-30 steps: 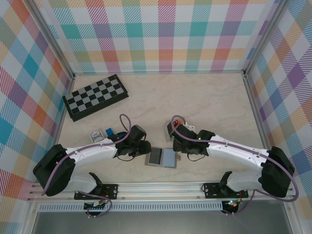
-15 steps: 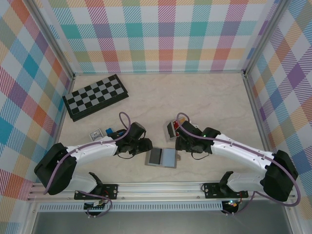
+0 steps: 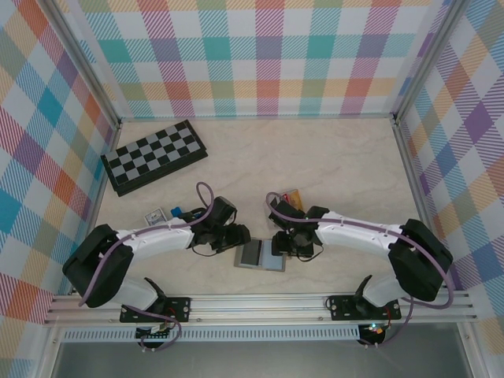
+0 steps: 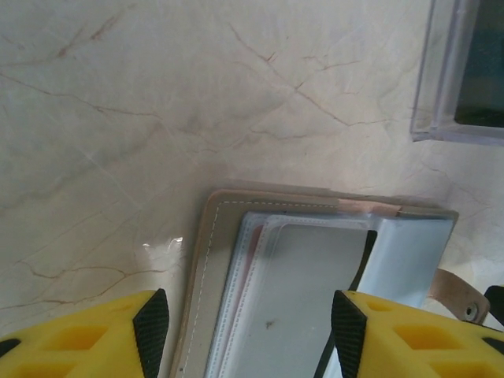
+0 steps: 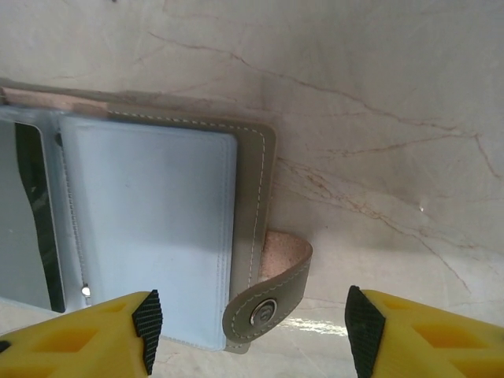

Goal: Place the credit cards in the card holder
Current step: Close the card holder at the center of the table.

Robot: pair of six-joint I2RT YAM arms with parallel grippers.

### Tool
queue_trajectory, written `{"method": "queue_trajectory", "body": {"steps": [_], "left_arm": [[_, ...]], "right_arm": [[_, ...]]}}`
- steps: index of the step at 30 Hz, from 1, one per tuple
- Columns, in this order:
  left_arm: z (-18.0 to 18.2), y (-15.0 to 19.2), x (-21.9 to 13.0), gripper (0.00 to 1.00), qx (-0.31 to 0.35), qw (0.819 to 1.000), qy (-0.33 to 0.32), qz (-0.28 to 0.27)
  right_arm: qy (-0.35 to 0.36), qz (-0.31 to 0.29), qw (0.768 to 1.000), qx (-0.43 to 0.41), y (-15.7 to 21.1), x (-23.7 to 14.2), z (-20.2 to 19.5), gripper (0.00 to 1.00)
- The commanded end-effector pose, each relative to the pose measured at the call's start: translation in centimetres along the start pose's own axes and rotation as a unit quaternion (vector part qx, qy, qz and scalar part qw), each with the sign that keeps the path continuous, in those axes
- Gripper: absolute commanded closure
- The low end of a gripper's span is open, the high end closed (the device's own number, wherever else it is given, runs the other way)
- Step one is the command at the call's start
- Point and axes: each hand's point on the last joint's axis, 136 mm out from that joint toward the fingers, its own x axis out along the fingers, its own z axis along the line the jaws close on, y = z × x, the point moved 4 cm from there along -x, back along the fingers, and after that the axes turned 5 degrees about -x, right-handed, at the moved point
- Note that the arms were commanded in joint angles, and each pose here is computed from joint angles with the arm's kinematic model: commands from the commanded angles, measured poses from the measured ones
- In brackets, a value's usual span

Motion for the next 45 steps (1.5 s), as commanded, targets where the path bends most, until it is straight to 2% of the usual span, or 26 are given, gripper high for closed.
{"method": "queue_trajectory", "body": {"steps": [1,7,12,20,27,36,45], "left_arm": [[0.2,0.3,0.5,0.41,-0.003,1.0,-0.003,0.021],[0.0,0.8,1.1,0.43,0.004,0.999,0.003,0.042],[-0.9,0.9,0.9,0.53,0.01,0.998,0.023,0.049],[-2.9,0.7,-1.1,0.65,0.018,0.997,0.073,0.034],[-4.4,0.6,-2.6,0.67,0.03,0.993,0.112,0.024],[-7.3,1.9,-1.4,0.66,0.06,0.984,0.153,0.072],[-8.5,3.1,1.6,0.59,0.077,0.985,0.121,0.098]], "right_arm": [[0.015,0.014,1.0,0.017,0.6,0.7,-0.5,0.39],[0.017,0.017,0.999,0.022,0.7,1.8,-0.7,0.57],[0.024,0.022,0.999,0.02,0.7,2.4,-0.8,0.74],[0.017,0.014,1.0,0.02,0.5,2.5,-0.7,0.82],[0.004,0.001,1.0,0.02,0.2,2.3,-0.3,0.84],[-0.042,-0.021,0.998,0.035,-0.2,1.2,0.2,0.83],[-0.017,-0.032,0.997,0.068,0.6,0.2,-2.7,0.71]]}}
